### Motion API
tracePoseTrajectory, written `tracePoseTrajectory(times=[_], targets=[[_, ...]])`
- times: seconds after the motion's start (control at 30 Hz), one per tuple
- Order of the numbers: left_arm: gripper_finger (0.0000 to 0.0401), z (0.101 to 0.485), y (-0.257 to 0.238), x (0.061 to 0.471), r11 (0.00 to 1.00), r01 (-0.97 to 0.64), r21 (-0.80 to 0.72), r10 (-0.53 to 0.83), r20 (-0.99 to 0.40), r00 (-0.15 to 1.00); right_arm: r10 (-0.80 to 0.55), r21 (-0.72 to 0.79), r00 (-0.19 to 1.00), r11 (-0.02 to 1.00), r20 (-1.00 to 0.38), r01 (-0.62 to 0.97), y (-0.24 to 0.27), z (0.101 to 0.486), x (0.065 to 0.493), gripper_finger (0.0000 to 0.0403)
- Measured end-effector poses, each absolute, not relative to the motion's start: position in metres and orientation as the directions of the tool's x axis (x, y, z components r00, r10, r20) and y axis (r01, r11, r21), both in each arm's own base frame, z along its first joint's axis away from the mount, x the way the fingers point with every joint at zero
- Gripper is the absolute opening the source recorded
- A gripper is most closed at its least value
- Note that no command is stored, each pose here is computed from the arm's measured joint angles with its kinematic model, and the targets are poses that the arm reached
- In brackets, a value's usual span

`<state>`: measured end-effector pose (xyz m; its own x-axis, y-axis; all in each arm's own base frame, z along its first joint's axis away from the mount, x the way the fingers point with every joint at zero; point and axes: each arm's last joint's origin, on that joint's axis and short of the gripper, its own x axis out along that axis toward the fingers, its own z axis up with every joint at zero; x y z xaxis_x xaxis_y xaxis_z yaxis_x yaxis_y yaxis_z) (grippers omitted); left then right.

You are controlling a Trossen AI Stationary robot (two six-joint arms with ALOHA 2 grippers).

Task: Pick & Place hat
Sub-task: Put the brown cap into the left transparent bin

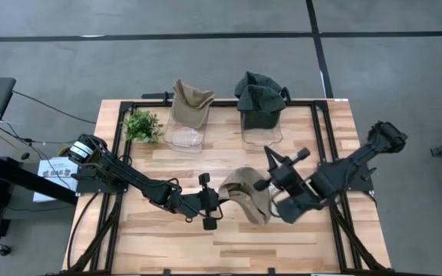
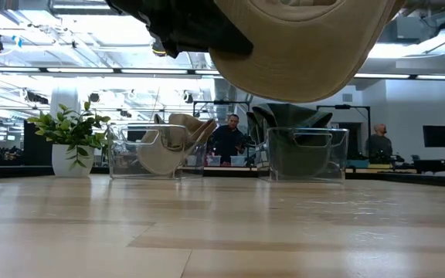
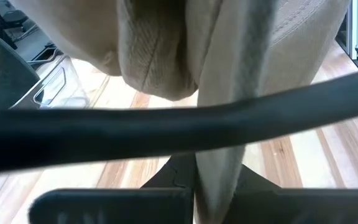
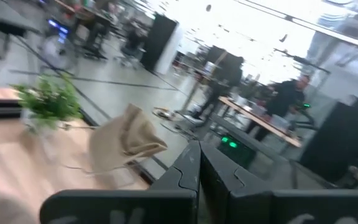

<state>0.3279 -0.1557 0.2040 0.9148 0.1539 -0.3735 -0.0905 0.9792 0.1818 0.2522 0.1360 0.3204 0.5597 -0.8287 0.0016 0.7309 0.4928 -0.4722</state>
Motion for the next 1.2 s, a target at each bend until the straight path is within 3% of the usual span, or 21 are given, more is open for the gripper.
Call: tracePoseTrajectory(times=[0.23, 0.47, 0.77, 0.93, 1.2], targets=[[0.0012, 0.203, -0.156, 0.328, 0.978, -0.090, 0.186, 0.156, -0.379, 0.912, -0.720, -0.408, 0.694, 0.634, -0.001, 0.657, 0.167, 0.314, 0.216, 0.0000], [0.0015, 0.202, -0.156, 0.327, 0.980, -0.073, 0.185, 0.142, -0.394, 0.908, -0.590, -0.277, 0.807, 0.776, 0.000, 0.567, 0.199, 0.277, 0.181, 0.0000], [0.0019, 0.194, -0.156, 0.326, 0.981, 0.131, 0.142, -0.042, -0.506, 0.862, -0.524, -0.278, 0.852, 0.819, -0.004, 0.502, 0.227, 0.209, 0.174, 0.0000], [0.0018, 0.190, -0.160, 0.321, 0.945, 0.269, 0.188, -0.124, -0.556, 0.822, -0.523, -0.216, 0.852, 0.834, -0.019, 0.508, 0.224, 0.217, 0.172, 0.0000], [0.0017, 0.189, -0.171, 0.315, 0.901, 0.352, 0.255, -0.152, -0.574, 0.805, -0.466, -0.011, 0.848, 0.878, -0.252, 0.479, 0.224, 0.231, 0.174, 0.0000]])
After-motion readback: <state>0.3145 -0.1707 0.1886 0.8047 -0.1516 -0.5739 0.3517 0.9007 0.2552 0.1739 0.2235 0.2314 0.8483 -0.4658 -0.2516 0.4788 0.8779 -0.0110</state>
